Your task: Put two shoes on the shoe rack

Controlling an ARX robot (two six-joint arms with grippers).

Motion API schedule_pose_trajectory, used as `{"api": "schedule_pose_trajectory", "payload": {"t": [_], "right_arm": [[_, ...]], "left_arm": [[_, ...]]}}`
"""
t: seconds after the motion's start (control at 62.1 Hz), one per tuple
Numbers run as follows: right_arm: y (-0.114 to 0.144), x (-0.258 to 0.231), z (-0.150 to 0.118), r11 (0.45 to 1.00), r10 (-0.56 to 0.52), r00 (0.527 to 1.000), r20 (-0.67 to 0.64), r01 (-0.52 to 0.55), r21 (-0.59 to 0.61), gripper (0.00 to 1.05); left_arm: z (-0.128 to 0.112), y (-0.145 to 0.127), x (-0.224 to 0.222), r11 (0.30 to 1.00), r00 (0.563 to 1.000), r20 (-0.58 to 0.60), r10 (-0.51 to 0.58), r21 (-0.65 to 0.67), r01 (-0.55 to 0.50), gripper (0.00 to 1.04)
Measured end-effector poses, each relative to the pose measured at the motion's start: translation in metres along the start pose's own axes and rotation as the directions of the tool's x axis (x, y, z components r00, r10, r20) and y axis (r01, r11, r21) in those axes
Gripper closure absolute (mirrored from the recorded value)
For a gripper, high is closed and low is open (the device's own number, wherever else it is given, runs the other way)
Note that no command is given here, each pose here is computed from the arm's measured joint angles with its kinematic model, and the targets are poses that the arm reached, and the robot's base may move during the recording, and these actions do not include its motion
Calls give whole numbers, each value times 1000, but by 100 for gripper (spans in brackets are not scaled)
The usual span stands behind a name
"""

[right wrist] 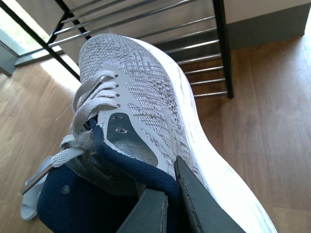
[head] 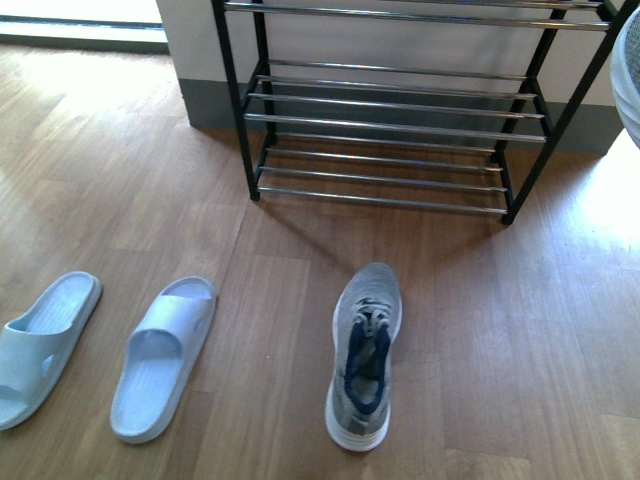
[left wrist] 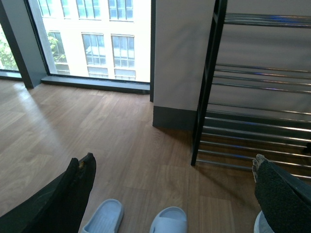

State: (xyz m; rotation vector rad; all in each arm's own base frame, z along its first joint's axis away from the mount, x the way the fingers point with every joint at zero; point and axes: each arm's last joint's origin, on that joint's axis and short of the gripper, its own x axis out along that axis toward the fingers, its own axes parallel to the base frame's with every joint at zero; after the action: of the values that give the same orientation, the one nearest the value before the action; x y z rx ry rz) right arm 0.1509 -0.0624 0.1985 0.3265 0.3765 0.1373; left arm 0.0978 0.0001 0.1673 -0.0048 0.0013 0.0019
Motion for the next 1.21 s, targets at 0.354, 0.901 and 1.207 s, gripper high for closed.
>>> {"api": "schedule_pose_trajectory", "payload": {"t": [0.354,0.901,1.207], "right_arm": [[0,0,0,1000,-4,1000,-1,4,2,103],[-1,0,-1,1000,-4,1000,-2,4,4,103],[-1,0,-1,1000,-4,1000,-1,4,4,103]], "left_arm": [[0,0,0,1000,1000,0,-3,0,3,9],[-80,-71,145,974,706,-695,135,-36,-222,9],[-227,-99,180,992,311,-949,57,18,-126,9]]}}
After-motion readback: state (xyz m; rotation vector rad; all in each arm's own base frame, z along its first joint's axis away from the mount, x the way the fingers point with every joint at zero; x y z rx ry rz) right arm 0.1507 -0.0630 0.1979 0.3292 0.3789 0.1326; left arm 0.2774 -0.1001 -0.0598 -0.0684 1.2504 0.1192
